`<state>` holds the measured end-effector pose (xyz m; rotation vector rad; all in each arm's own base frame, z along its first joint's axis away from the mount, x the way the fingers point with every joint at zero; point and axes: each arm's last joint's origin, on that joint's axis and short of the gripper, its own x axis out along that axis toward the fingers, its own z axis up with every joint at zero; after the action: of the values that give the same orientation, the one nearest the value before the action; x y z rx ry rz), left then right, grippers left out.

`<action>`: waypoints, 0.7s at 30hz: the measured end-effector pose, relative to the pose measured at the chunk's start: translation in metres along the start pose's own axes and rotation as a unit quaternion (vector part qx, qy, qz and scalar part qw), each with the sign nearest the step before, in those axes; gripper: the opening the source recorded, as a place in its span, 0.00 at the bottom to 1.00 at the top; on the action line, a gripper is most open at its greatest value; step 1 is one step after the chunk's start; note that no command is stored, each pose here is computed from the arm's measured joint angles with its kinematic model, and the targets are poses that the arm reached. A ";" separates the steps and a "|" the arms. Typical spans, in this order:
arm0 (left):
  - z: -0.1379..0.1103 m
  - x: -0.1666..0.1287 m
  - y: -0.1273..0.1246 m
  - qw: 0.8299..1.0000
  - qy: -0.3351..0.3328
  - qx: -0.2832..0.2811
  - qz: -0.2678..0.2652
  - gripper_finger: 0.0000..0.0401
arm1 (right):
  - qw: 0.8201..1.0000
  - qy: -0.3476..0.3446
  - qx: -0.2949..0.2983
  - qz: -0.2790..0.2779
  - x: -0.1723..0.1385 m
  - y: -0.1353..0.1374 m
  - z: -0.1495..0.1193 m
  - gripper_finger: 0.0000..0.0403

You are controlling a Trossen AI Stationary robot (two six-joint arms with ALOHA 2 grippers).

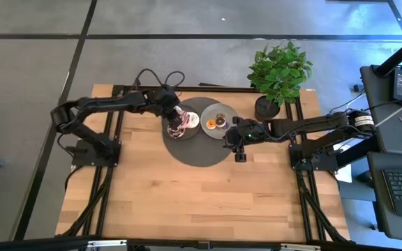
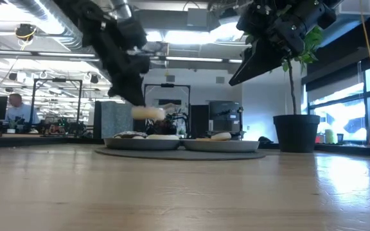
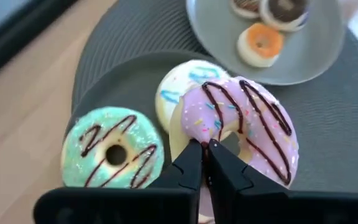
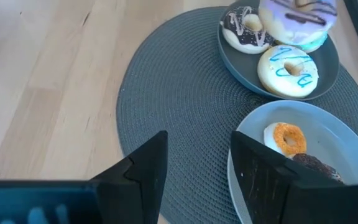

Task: Pick & Place donuts
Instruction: Put the big purple donut on the black plate

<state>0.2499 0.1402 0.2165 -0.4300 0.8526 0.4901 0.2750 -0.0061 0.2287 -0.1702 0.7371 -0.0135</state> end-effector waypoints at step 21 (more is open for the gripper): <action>-0.013 0.038 0.023 0.996 0.050 -0.037 0.068 0.08 | 1.000 0.008 0.000 0.001 0.000 0.000 -0.001 0.44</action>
<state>0.2502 0.1609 0.1753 -0.4693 0.9667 0.6304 0.2740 -0.0063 0.2276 -0.1696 0.7524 -0.0123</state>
